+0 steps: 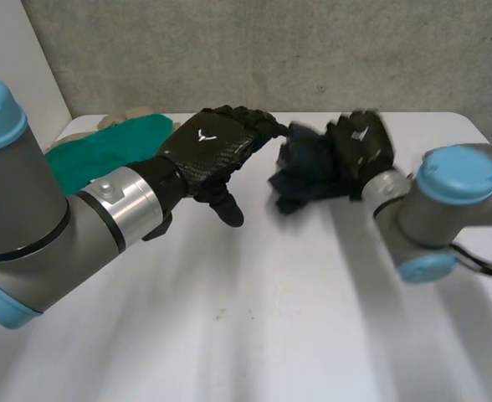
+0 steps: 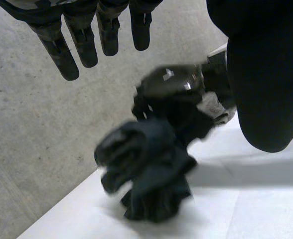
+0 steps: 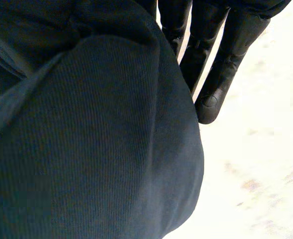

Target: Fold the laundry.

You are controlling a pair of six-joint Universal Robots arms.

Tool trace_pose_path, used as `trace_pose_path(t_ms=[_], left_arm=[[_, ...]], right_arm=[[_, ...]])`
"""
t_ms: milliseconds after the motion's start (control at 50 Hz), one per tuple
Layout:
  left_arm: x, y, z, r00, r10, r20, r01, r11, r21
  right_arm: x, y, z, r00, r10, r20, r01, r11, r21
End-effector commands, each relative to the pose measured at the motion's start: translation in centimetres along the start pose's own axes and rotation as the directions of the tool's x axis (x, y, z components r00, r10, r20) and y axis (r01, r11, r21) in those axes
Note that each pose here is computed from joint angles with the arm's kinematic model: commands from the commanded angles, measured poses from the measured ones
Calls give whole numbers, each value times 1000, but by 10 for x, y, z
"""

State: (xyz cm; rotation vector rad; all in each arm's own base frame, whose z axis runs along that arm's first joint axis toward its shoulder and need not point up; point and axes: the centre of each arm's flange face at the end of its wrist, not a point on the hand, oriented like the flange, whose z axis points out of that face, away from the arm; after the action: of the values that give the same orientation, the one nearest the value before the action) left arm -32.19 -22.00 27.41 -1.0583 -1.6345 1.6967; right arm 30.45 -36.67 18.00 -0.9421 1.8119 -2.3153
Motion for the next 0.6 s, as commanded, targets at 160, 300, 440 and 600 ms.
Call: trace_pose_path(t_ms=[160,300,440,600], left_arm=[[-2,0,-1,1000,-2,5,2,1000,-1],[-2,0,-1,1000,-7,5,7,1000,-2],[-1,0,-1,1000,-6,5,6,1000,-1],[-2,1,-1,1000,-8,6,8,1000,-4]], right_arm=[[158,-23,53,980,-116,-163,152,960,233],[234,35,50,974,-119,-194,157,969,192],[270,114,30,978,-138,-158,163,974,160],[279,197,-10,994,-80,-79,85,995,59]])
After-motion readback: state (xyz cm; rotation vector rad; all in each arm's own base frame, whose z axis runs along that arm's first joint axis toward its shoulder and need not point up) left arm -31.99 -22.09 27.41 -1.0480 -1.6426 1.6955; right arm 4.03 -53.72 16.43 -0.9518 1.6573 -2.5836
